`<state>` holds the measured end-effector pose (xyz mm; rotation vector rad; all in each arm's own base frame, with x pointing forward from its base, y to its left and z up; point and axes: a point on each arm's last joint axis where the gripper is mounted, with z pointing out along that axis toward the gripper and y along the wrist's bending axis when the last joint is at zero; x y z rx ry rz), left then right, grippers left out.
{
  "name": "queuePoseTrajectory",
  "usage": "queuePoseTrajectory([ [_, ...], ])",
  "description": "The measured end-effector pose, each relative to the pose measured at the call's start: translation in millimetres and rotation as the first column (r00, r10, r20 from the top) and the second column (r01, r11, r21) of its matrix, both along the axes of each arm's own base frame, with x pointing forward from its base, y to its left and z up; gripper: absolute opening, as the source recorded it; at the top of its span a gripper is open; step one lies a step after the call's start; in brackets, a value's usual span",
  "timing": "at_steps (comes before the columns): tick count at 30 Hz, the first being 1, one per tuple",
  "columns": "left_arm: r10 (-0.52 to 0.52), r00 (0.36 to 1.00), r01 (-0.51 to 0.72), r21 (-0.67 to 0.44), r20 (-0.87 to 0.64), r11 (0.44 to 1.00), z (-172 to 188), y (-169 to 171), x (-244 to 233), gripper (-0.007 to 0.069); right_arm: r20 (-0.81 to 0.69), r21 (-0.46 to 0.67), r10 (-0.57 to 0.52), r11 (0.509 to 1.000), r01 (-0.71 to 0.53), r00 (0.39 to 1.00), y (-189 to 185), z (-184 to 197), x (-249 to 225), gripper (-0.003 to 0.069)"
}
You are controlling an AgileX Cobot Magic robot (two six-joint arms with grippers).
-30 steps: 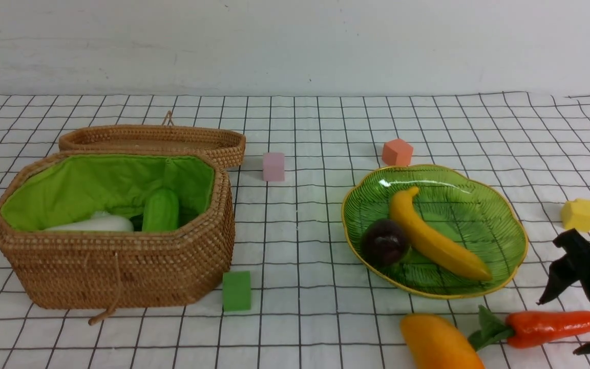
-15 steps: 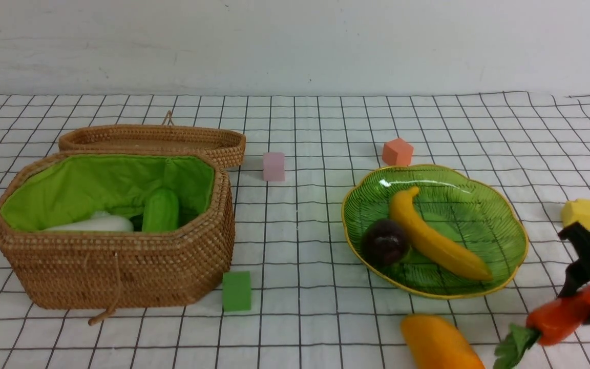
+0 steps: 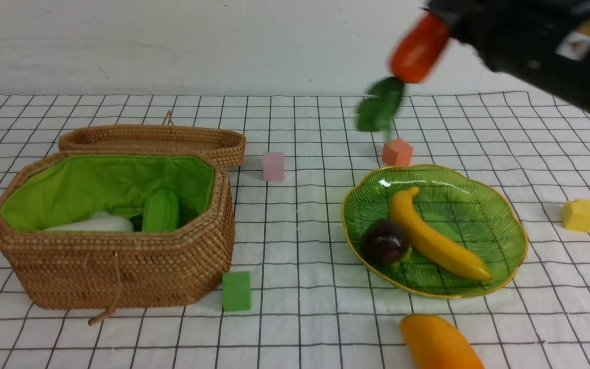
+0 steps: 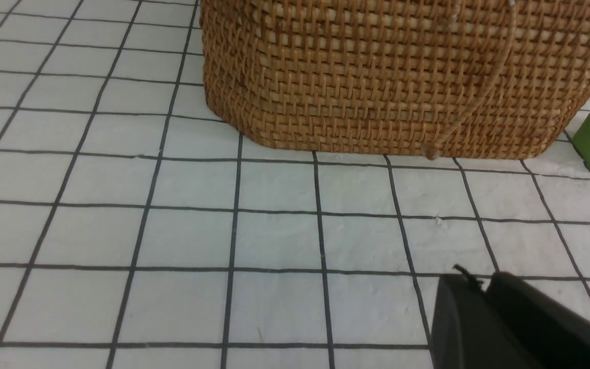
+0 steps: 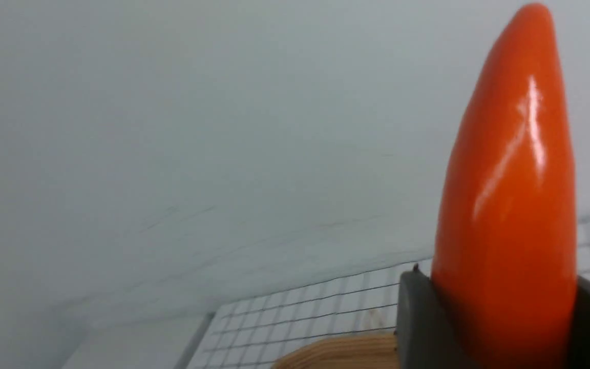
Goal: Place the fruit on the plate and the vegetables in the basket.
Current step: Use the right arm to grab a carrot and put it into the left basket
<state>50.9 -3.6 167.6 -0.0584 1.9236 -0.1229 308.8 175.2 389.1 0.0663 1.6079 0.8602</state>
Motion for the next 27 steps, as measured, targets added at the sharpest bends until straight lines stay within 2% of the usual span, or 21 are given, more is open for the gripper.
queuePoseTrajectory([
  [2,0.000,1.000,0.000,0.000,0.000,1.000,0.0,0.0,0.0,0.0061,0.040,-0.031,0.053,0.998,-0.052,0.998,23.7,3.9,4.3,0.0305],
  [4,0.000,1.000,0.000,0.000,0.000,1.000,0.0,0.0,0.0,0.0061,0.076,-0.118,0.137,0.985,-0.128,0.988,68.3,-3.2,19.8,0.0305],
  [7,0.000,1.000,0.000,0.000,0.000,1.000,0.0,0.0,0.0,0.0061,0.088,-0.192,0.210,0.963,-0.190,0.974,118.4,-9.9,38.1,0.0305],
  [8,0.000,1.000,0.000,0.000,0.000,1.000,0.0,0.0,0.0,0.0061,0.099,-0.186,0.212,0.964,-0.191,0.972,119.6,-5.6,37.2,0.0305],
  [9,0.000,1.000,0.000,0.000,0.000,1.000,0.0,0.0,0.0,0.0061,0.085,-0.205,0.230,0.956,-0.209,0.970,138.4,-13.5,45.8,0.0305],
  [14,0.000,1.000,0.000,0.000,0.000,1.000,0.0,0.0,0.0,0.0062,0.057,-0.263,0.246,0.939,-0.223,0.968,184.8,-31.1,61.9,0.0305],
  [15,0.000,1.000,0.000,0.000,0.000,1.000,0.0,0.0,0.0,0.0062,0.056,-0.270,0.276,0.929,-0.252,0.960,189.6,-34.0,63.0,0.0305],
  [18,0.000,1.000,0.000,0.000,0.000,1.000,0.0,0.0,0.0,0.0062,0.041,-0.305,0.280,0.918,-0.255,0.959,197.7,-40.6,64.2,0.0337],
  [23,0.000,1.000,0.000,0.000,0.000,1.000,0.0,0.0,0.0,0.0071,-0.007,-0.429,0.261,0.871,-0.238,0.965,195.2,-44.2,62.5,0.0626],
  [25,0.000,1.000,0.000,0.000,0.000,1.000,0.0,0.0,0.0,0.0074,-0.045,-0.511,0.232,0.831,-0.222,0.972,187.0,-40.0,59.6,0.0666],
  [26,0.000,1.000,0.000,0.000,0.000,1.000,0.0,0.0,0.0,0.0076,-0.077,-0.577,0.205,0.789,-0.212,0.976,179.0,-35.5,56.1,0.0675],
  [27,0.000,1.000,0.000,0.000,0.000,1.000,0.0,0.0,0.0,0.0076,-0.093,-0.592,0.194,0.778,-0.211,0.977,176.0,-33.8,54.7,0.0676],
])
